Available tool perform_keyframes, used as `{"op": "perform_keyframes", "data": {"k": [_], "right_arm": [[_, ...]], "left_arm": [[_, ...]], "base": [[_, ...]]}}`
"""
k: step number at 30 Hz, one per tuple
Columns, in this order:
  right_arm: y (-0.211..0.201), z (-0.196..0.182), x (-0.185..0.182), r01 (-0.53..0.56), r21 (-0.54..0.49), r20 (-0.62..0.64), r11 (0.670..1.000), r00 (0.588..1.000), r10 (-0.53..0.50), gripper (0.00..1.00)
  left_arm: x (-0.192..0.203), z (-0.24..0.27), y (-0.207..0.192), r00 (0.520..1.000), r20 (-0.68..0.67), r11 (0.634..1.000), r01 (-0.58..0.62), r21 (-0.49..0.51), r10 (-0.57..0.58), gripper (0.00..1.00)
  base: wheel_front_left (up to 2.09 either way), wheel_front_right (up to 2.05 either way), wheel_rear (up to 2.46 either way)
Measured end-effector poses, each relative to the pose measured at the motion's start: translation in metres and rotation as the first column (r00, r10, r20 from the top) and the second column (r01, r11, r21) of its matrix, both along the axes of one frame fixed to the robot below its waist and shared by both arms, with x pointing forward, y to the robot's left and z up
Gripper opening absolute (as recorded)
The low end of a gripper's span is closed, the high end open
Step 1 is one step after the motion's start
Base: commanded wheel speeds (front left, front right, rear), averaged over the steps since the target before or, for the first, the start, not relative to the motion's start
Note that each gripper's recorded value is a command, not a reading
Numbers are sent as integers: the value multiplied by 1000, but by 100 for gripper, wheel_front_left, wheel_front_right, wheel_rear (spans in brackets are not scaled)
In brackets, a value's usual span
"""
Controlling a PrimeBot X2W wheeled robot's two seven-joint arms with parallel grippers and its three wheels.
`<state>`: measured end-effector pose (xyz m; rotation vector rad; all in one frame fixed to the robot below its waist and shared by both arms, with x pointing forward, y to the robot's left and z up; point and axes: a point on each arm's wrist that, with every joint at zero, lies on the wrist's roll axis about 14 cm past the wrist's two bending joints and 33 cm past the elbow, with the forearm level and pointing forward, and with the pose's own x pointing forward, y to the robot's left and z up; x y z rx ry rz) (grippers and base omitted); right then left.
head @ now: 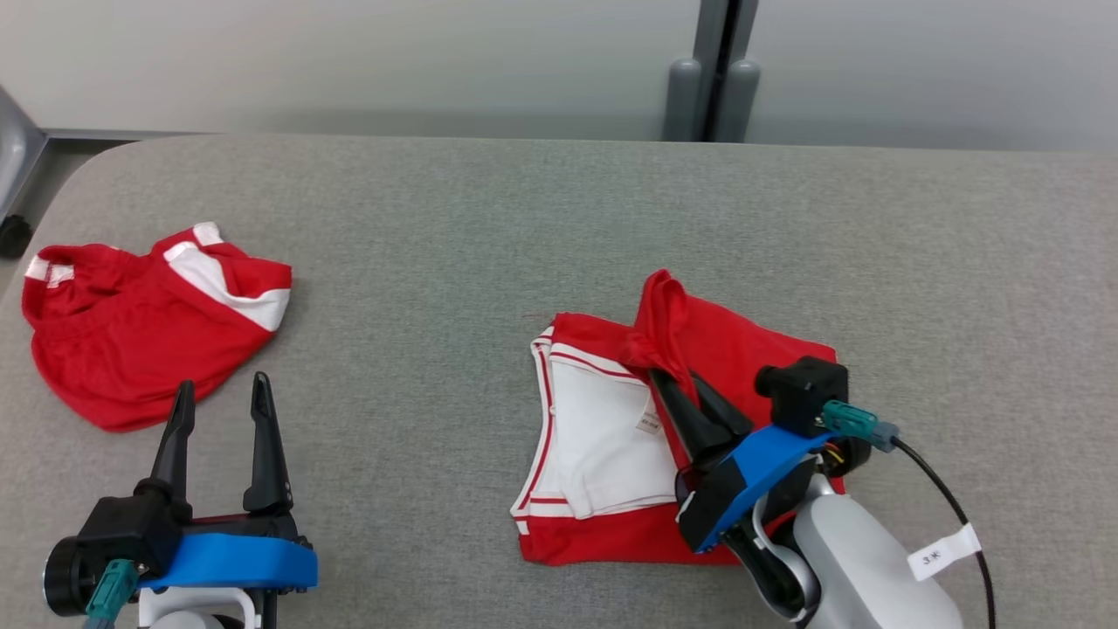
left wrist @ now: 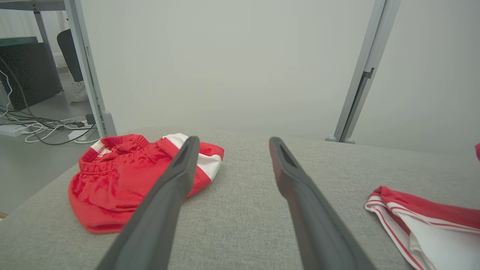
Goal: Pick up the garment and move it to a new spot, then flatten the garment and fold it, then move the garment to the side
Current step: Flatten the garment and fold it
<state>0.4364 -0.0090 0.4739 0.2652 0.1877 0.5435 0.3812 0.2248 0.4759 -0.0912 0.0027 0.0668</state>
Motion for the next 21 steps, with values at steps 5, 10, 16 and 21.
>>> {"op": "perform_keyframes", "data": {"k": [5,10,16,21], "right_arm": [[31,-2,-3,-87,26,-10,996,996,87,0],[45,-8,-1,-125,20,-18,992,992,125,0],[45,-22,4,-122,5,-49,992,991,122,100],[27,-13,15,-63,-1,-2,998,998,63,100]], "left_arm": [[-4,2,10,1000,2,1000,-28,2,28,100],[-8,1,15,999,-4,999,-45,1,45,100],[-7,-1,19,998,-9,998,-60,-6,60,100],[-1,0,13,999,-1,999,-40,-9,40,100]], "base": [[0,0,0],[0,0,0],[0,0,0],[0,0,0]]}}
